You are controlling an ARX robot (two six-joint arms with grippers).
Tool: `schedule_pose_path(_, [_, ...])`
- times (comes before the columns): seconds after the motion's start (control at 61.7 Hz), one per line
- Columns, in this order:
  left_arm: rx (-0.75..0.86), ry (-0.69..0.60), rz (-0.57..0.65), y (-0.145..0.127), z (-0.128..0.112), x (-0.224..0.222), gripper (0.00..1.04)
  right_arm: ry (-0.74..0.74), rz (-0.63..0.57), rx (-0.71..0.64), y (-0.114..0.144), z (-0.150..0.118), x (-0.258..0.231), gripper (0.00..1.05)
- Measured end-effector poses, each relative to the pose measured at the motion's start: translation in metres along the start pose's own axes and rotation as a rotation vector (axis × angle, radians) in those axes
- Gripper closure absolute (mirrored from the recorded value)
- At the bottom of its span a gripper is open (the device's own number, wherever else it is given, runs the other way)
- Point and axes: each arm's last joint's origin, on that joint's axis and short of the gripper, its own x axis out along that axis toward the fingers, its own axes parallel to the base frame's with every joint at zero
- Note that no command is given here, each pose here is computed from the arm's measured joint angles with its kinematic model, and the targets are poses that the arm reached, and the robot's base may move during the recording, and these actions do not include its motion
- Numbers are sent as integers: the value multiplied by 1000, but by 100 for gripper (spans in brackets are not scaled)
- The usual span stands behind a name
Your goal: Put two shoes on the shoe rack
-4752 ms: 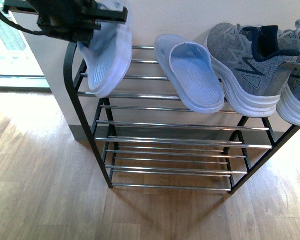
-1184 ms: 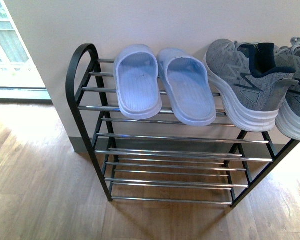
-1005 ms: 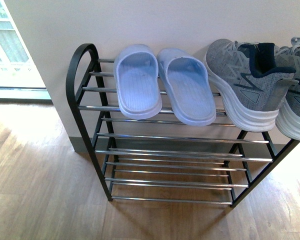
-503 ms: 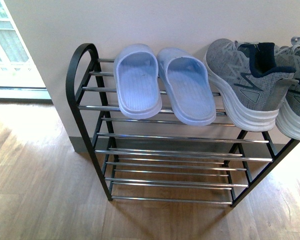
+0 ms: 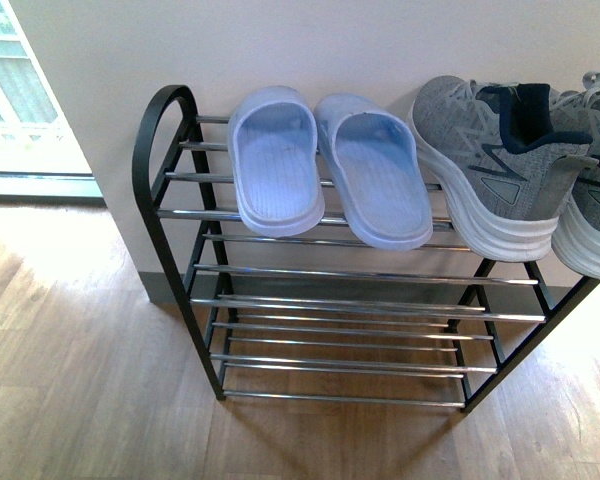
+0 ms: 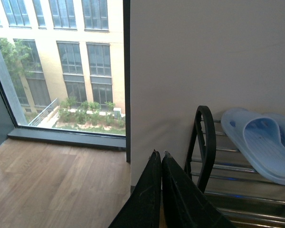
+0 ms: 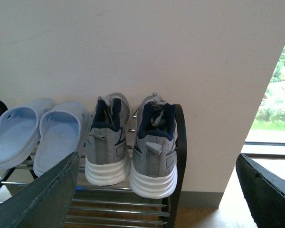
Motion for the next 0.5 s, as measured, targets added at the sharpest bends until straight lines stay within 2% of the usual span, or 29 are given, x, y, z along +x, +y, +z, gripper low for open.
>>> schedule_pose_path(0.195, [0, 0, 0, 0, 0, 0, 64, 0, 0, 0, 0, 0, 0, 9])
schedule_pose_path(0.292, [0, 0, 0, 0, 0, 0, 37, 0, 0, 0, 0, 0, 0, 9])
schedule_pose_path(0.405, [0, 0, 0, 0, 0, 0, 14, 1, 0, 0, 0, 0, 0, 9])
schedule_pose_path(0.454, [1, 0, 0, 0, 0, 0, 8, 1, 0, 0, 0, 0, 0, 9])
schedule_pose_path(0.503, [2, -1, 0, 0, 0, 0, 9, 0, 0, 0, 0, 0, 0, 9])
